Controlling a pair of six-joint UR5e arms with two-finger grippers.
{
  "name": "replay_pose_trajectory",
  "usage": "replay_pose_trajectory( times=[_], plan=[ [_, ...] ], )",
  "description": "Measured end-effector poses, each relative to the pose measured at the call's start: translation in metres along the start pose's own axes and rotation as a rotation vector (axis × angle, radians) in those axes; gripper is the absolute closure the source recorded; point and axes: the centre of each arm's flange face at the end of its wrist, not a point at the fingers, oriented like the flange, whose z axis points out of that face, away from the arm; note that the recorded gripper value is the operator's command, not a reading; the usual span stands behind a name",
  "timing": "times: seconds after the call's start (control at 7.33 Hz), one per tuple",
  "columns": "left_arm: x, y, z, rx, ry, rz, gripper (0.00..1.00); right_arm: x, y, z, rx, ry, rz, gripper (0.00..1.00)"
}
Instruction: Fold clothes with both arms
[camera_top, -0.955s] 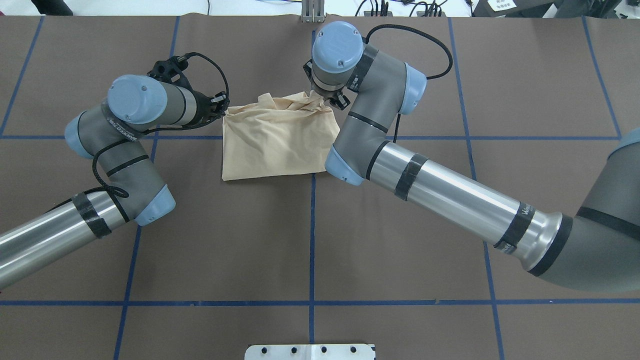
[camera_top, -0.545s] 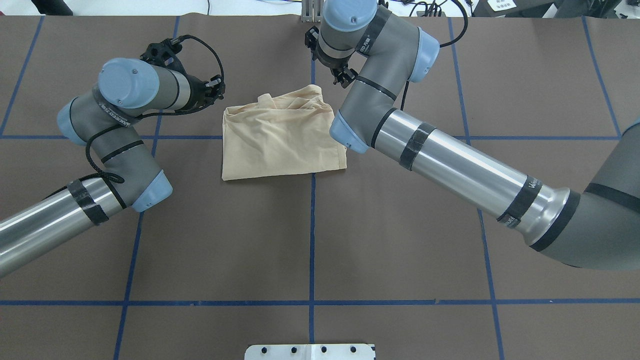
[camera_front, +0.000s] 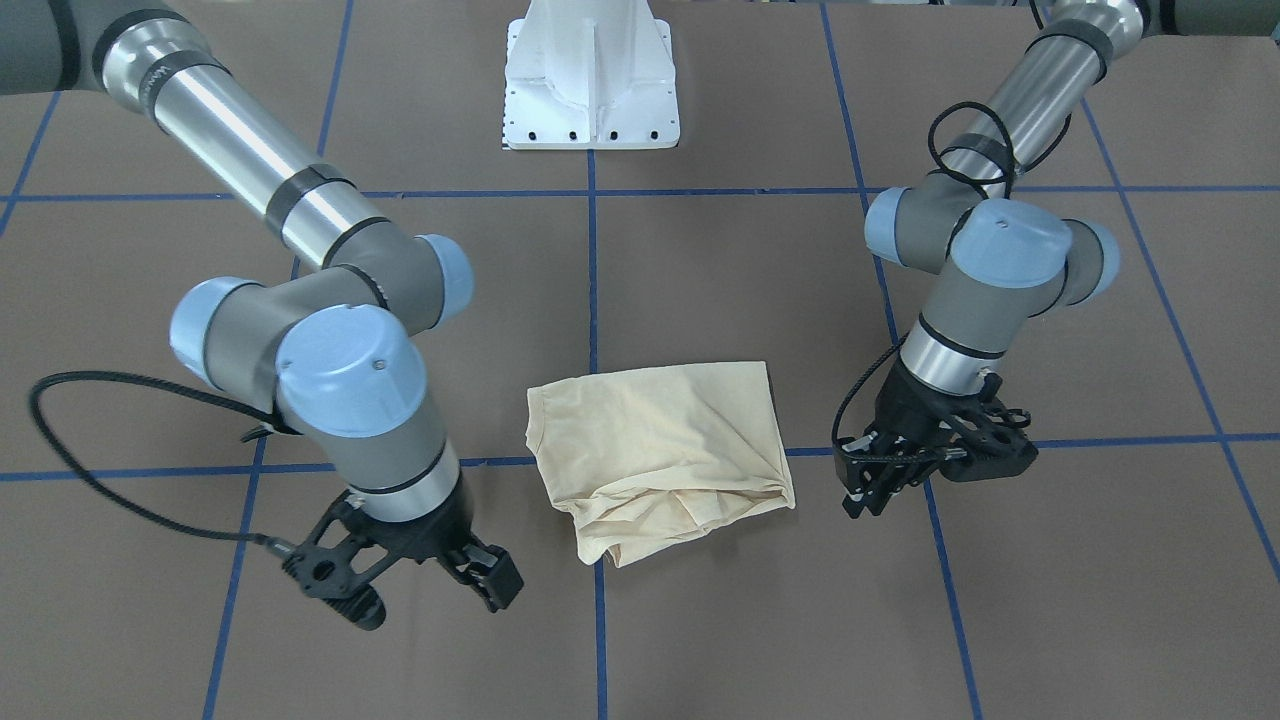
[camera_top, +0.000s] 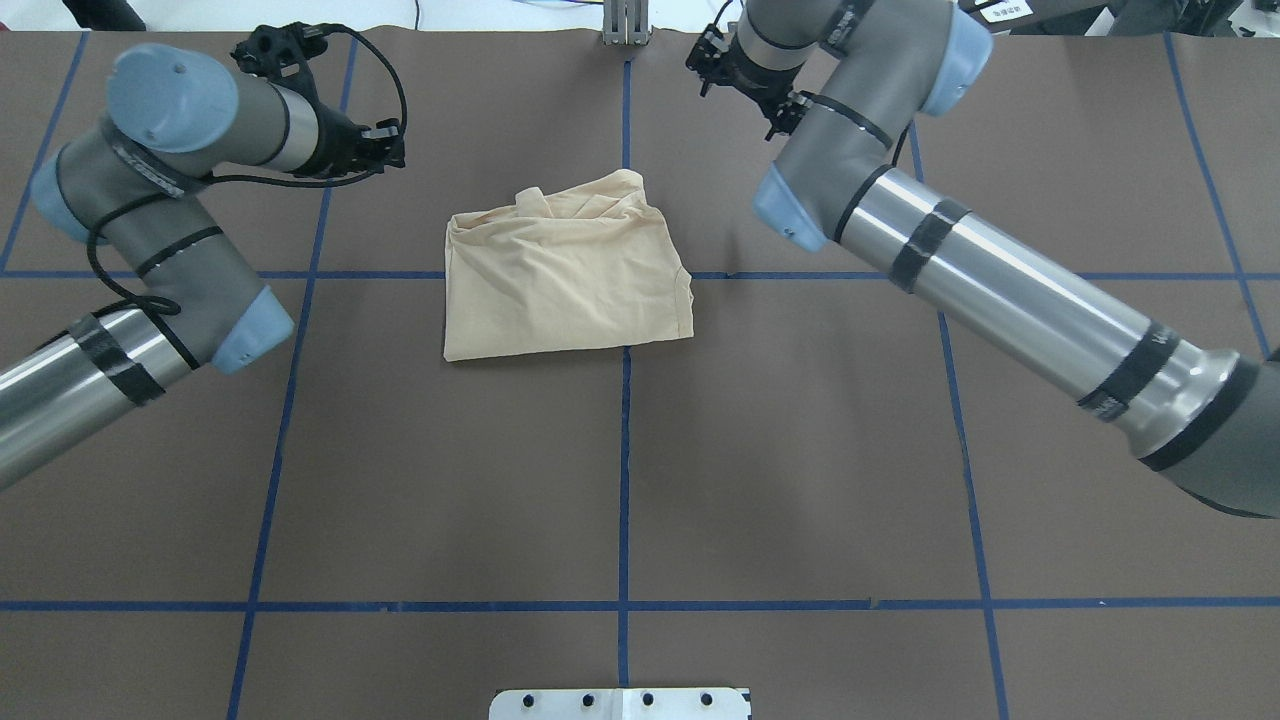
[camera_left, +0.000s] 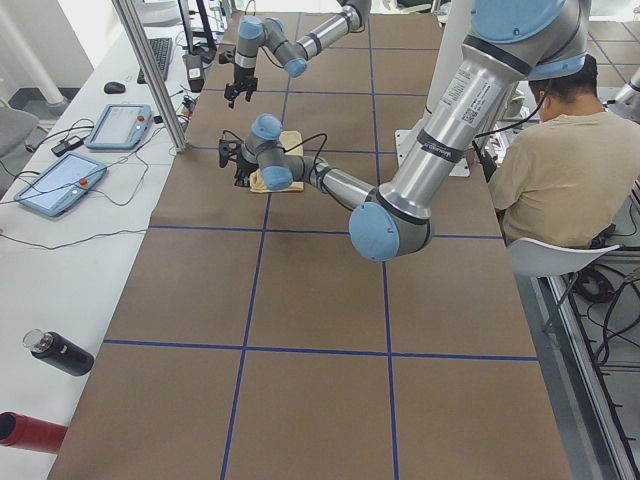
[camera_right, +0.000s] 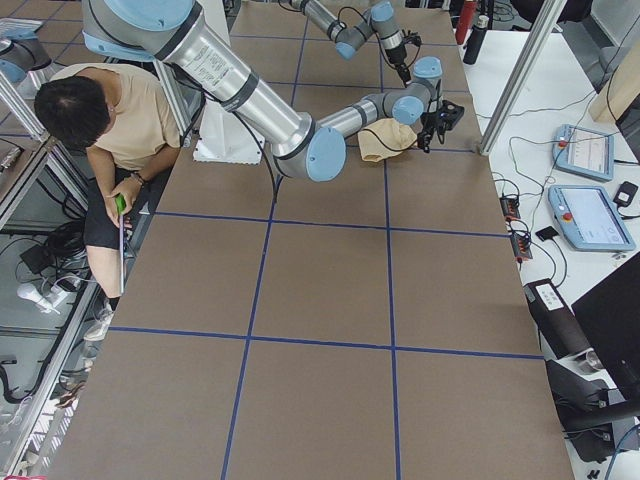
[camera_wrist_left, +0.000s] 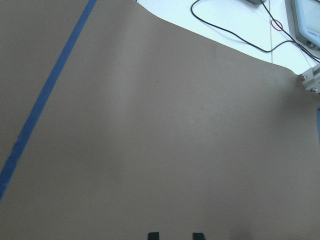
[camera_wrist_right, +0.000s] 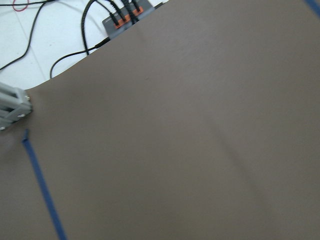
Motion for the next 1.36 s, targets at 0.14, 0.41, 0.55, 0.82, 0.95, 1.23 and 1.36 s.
replay_pose_trajectory(
  times=[0.14,0.41,0.55,0.82,0.95,1.23,1.36],
  plan=[
    [-0.037,-0.024,-0.025,-0.028,0.007,0.084,0.65,0.048,-0.039,-0.013,-0.008,0.036,-0.132,0.00],
    [-0.130,-0.064,-0.086,-0.077,0.020,0.246,0.65,0.142,-0.123,-0.037,-0.004,0.092,-0.345,0.00],
    [-0.176,-0.076,-0.118,-0.089,0.027,0.325,0.64,0.188,-0.160,-0.051,-0.018,0.100,-0.414,0.00],
    [-0.292,-0.084,-0.176,-0.095,-0.010,0.509,0.57,0.295,-0.224,-0.090,-0.089,0.040,-0.468,0.00],
    [-0.331,-0.090,-0.200,-0.100,-0.049,0.556,0.09,0.351,-0.246,-0.107,-0.109,0.019,-0.491,0.00],
    [-0.363,-0.098,-0.219,-0.128,-0.095,0.571,0.00,0.416,-0.272,-0.130,-0.136,0.040,-0.559,0.00],
    [-0.368,-0.101,-0.223,-0.133,-0.104,0.564,0.00,0.424,-0.277,-0.139,-0.149,0.048,-0.579,0.00]
  ],
)
